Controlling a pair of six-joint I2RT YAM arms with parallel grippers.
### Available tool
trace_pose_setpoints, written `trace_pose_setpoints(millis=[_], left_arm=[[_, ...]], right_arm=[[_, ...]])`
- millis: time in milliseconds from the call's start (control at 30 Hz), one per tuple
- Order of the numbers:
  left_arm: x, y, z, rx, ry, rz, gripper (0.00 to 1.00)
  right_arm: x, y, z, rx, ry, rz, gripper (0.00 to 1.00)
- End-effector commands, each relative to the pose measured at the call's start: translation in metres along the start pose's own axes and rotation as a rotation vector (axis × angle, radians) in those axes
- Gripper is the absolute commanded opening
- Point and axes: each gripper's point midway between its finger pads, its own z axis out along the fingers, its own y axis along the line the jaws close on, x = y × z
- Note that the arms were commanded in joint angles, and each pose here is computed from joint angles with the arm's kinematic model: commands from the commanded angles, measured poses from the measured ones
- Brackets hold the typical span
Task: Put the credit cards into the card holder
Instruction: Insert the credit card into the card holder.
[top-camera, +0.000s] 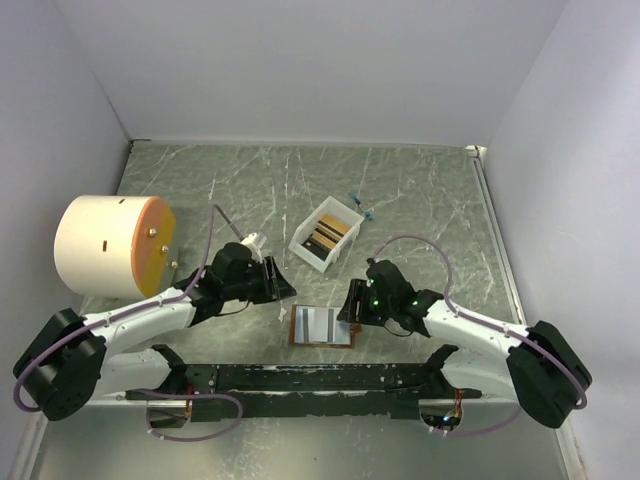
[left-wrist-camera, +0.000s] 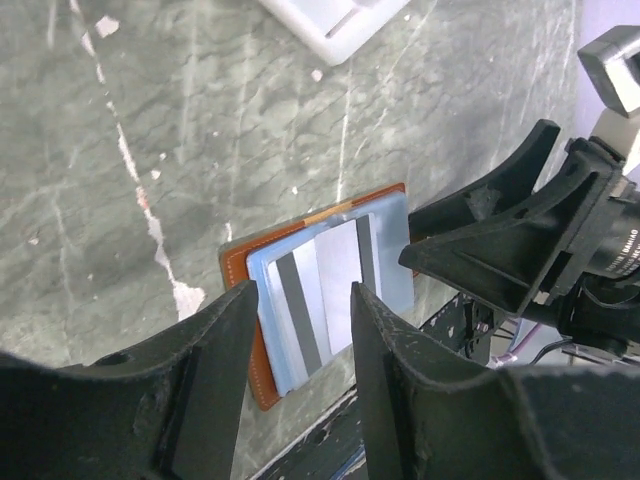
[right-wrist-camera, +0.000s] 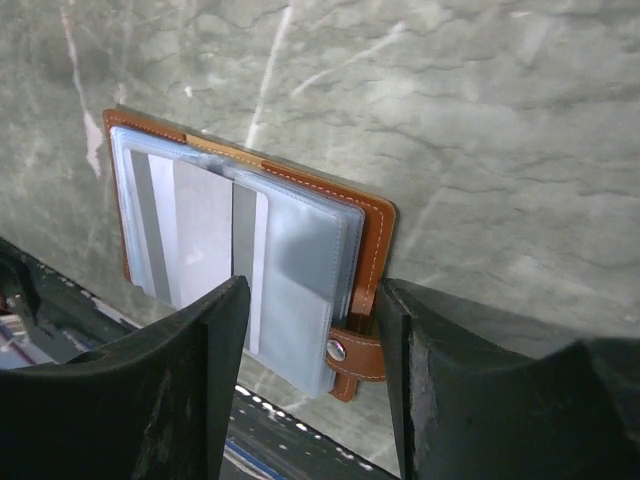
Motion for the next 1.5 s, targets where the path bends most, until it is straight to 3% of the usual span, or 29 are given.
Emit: trace_pose_setpoints(millis=[0, 433, 1467], left_arm=[[0.019, 0.009, -0.006, 0.014, 0.098, 0.009, 0.52], [0.035, 0.015, -0.01, 0.023, 0.146, -0.017, 0.61], [0.068, 0.014, 0.013, 0.062, 0.212, -0.13, 0.61]], right_arm=[[0.006, 0.021, 0.009, -0.07, 0.016, -0.002, 0.53], [0.014, 0.065, 0.03, -0.148, 0.019, -0.013, 0.51], [0.017, 0.058, 0.029, -0.148, 0.0, -0.014, 0.51]])
